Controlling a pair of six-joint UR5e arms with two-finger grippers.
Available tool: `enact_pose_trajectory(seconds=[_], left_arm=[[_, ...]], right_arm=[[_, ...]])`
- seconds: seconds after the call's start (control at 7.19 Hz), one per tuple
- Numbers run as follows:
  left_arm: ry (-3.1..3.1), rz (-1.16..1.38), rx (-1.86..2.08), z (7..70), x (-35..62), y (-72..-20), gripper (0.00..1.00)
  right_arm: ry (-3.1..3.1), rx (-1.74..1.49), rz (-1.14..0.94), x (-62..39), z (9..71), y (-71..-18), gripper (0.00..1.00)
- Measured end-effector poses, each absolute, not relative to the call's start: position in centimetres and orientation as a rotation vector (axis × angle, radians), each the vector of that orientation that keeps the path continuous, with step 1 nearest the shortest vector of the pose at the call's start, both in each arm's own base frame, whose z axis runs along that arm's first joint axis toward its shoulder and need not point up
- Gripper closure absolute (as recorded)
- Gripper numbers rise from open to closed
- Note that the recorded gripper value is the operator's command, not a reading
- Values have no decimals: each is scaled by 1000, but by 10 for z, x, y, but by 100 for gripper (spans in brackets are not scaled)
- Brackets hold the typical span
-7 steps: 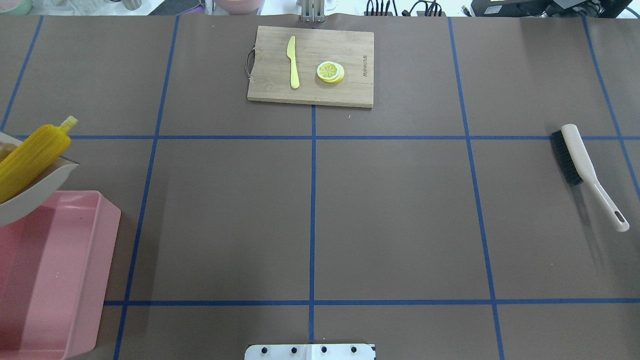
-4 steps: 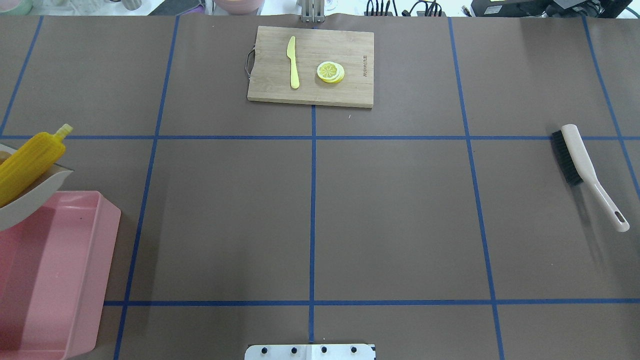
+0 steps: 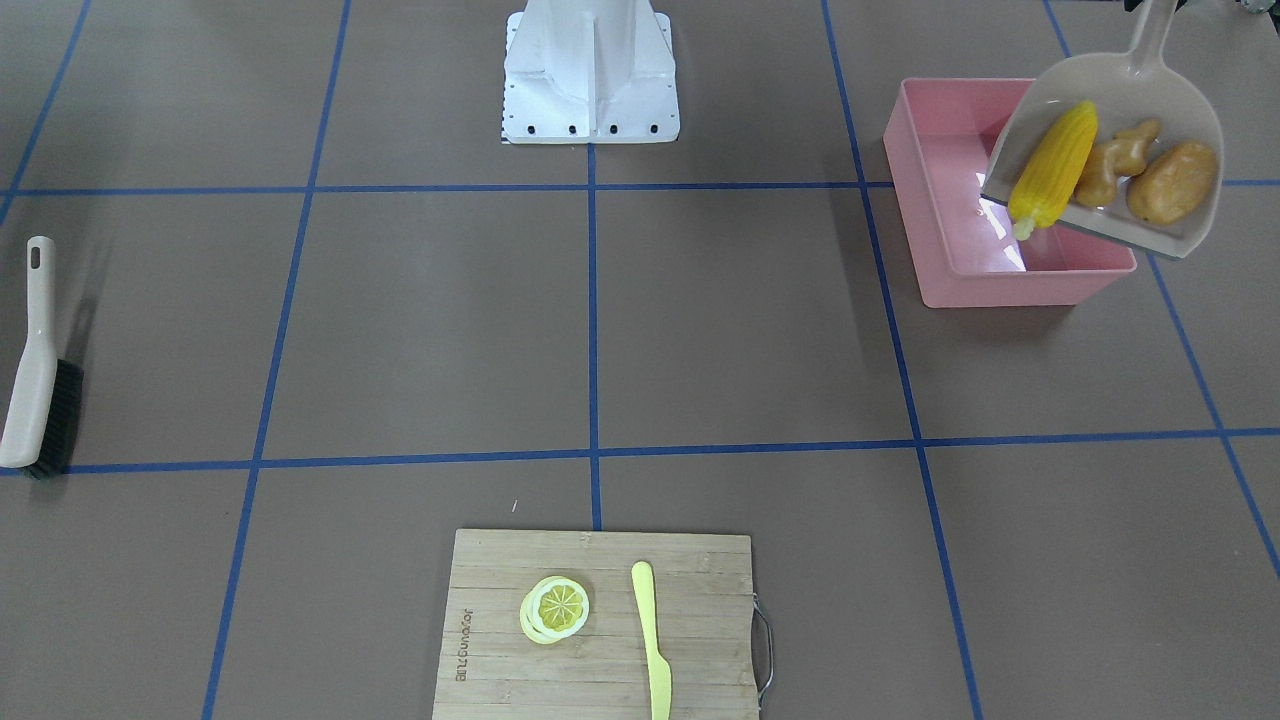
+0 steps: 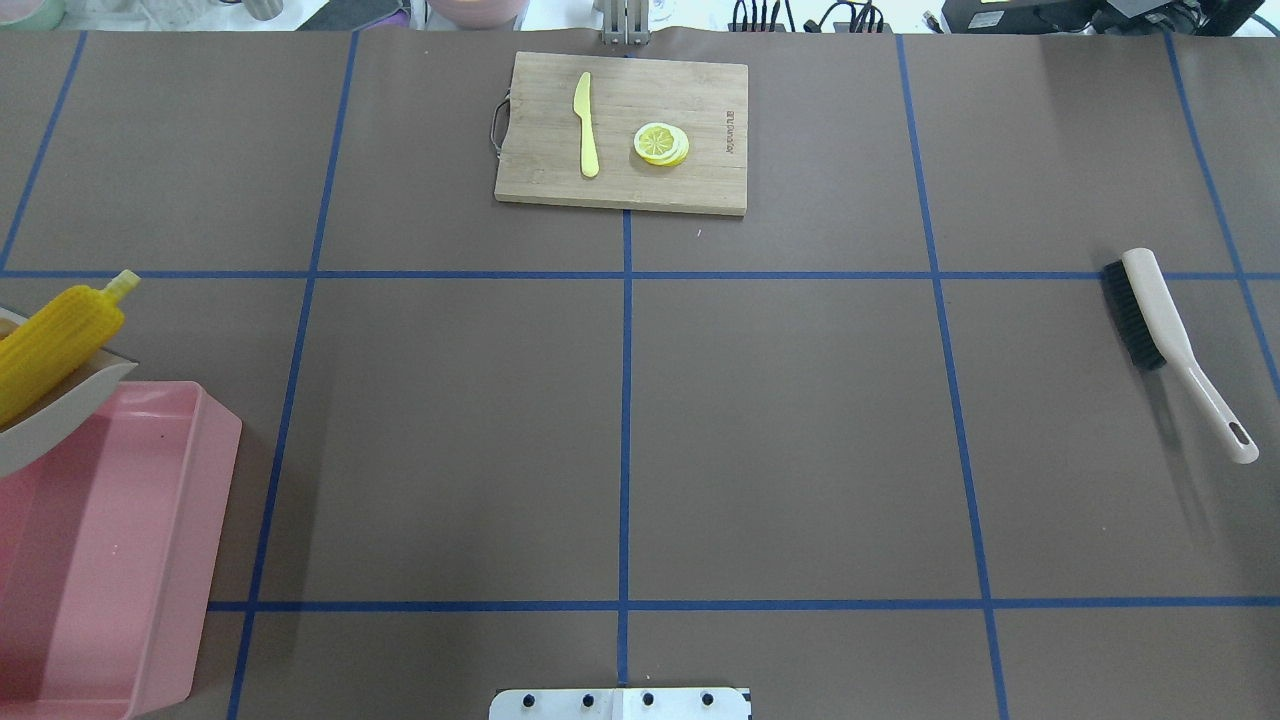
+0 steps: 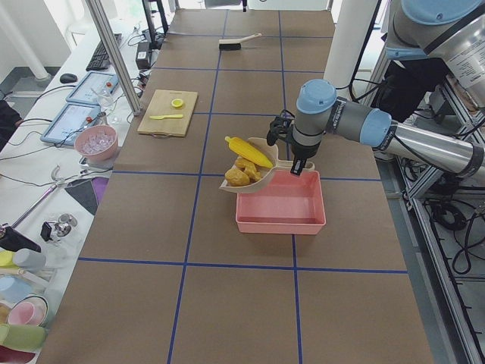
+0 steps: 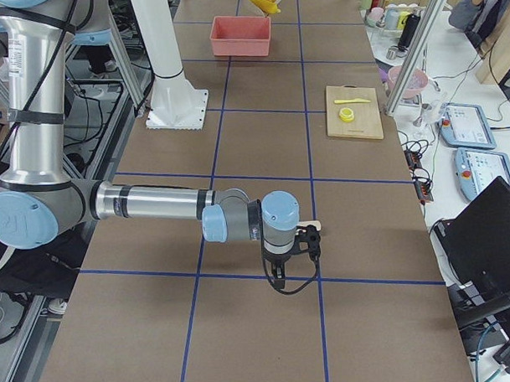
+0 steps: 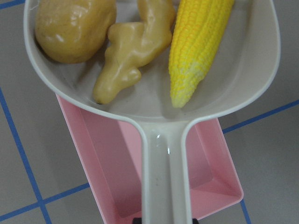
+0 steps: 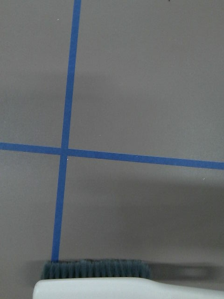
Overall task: Sweep and dump trash into bin
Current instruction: 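Hold the dustpan above the pink bin with the left gripper, then tilt the dustpan with the left gripper to pour items into the pink bin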
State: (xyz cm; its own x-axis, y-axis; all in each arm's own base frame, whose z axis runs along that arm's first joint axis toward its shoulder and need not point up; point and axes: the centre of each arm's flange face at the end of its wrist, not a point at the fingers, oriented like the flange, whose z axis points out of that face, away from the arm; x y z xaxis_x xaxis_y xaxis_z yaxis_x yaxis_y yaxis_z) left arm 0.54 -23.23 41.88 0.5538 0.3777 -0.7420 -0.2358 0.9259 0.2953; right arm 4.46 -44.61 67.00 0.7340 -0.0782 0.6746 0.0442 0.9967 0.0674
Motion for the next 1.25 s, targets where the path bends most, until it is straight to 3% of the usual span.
enact_pose_trajectory(seconds=[1.25], left_arm=[[915, 428, 200, 444, -12, -167, 100]], right_arm=[[-735, 36, -62, 45, 677, -442, 0]])
